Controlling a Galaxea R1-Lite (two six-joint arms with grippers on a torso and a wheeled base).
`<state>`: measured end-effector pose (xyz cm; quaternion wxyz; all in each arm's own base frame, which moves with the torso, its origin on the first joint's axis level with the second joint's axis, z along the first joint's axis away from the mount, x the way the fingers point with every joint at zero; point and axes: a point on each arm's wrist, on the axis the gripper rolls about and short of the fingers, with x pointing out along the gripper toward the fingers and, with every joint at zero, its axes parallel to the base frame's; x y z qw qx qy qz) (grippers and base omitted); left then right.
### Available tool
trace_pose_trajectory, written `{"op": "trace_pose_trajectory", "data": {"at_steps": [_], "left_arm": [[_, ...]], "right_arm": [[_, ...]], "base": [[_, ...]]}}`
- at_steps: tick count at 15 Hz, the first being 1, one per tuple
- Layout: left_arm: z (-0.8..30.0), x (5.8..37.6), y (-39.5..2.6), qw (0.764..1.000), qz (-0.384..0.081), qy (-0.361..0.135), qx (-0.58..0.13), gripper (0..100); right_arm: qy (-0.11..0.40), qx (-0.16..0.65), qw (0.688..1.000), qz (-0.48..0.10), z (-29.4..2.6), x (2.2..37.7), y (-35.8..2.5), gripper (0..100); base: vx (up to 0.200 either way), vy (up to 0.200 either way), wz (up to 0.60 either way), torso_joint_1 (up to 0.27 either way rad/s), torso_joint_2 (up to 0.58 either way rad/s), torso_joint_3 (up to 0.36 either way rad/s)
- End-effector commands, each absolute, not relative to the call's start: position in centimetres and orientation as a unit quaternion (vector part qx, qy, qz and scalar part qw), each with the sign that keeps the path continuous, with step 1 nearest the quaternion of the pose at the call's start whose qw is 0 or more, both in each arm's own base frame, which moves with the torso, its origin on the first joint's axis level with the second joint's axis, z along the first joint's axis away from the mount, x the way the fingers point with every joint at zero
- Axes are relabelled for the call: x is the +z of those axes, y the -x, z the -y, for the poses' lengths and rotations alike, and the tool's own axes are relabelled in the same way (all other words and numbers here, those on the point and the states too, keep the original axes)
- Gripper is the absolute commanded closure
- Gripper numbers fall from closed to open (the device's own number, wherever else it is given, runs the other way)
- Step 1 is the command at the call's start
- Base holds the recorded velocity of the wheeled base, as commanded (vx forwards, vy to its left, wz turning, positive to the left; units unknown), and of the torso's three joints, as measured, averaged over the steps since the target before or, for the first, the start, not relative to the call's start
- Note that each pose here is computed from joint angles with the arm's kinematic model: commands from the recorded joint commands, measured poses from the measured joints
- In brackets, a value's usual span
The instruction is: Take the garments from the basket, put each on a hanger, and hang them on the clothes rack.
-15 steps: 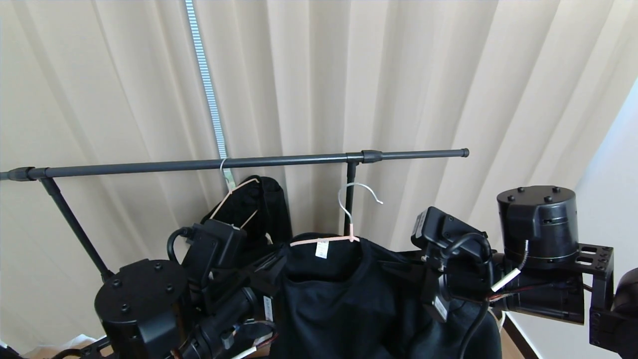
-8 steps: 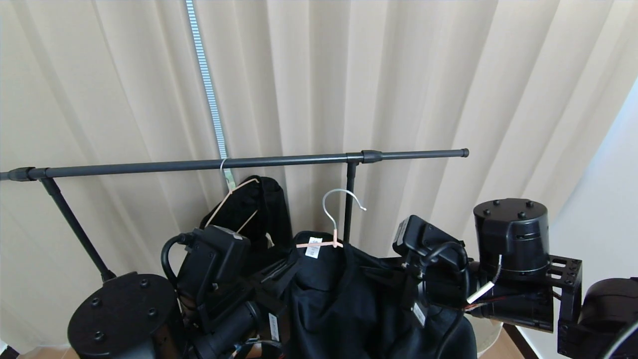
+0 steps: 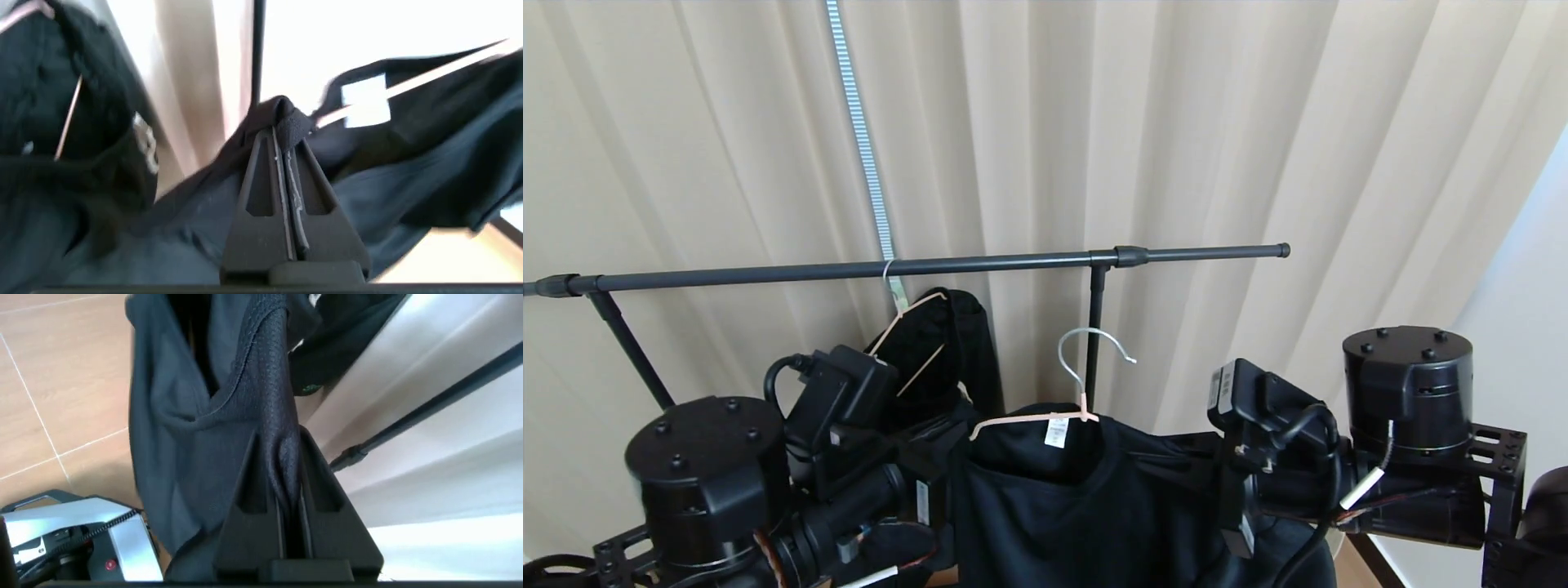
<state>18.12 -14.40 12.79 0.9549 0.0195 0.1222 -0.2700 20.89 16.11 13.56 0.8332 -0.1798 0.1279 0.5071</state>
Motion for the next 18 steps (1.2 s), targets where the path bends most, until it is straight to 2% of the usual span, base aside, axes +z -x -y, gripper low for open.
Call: {"op": "trace_pose_trajectory", "data": {"at_steps": [1, 5, 6, 10, 13, 18], "left_arm": [[13.0, 15.2, -18.2, 0.960, -0.091, 0.001, -0.266, 100], [13.4, 15.4, -17.7, 0.956, -0.092, 0.009, -0.280, 100], [14.1, 15.5, -17.0, 0.949, -0.092, 0.016, -0.303, 100], [15.4, 15.5, -15.0, 0.931, -0.095, 0.021, -0.351, 100], [15.8, 15.4, -13.8, 0.921, -0.097, 0.018, -0.377, 100], [16.1, 15.7, -12.5, 0.910, -0.090, 0.020, -0.404, 100]], "right_arm": [[0.178, 0.511, 0.832, -0.122, -15.7, 13.9, -20.3, 100], [0.180, 0.550, 0.804, -0.135, -17.5, 12.6, -19.7, 100], [0.183, 0.556, 0.798, -0.142, -18.0, 12.1, -19.6, 100], [0.178, 0.563, 0.795, -0.140, -18.6, 11.8, -19.6, 100], [0.145, 0.562, 0.802, -0.143, -20.0, 10.8, -20.0, 100], [0.129, 0.560, 0.808, -0.133, -20.7, 9.6, -20.6, 100]], "base": [[0.000, 0.000, 0.00, 0.000, 0.00, 0.000], [0.000, 0.000, 0.00, 0.000, 0.00, 0.000], [0.000, 0.000, 0.00, 0.000, 0.00, 0.000], [0.000, 0.000, 0.00, 0.000, 0.00, 0.000], [0.000, 0.000, 0.00, 0.000, 0.00, 0.000], [0.000, 0.000, 0.00, 0.000, 0.00, 0.000]]}}
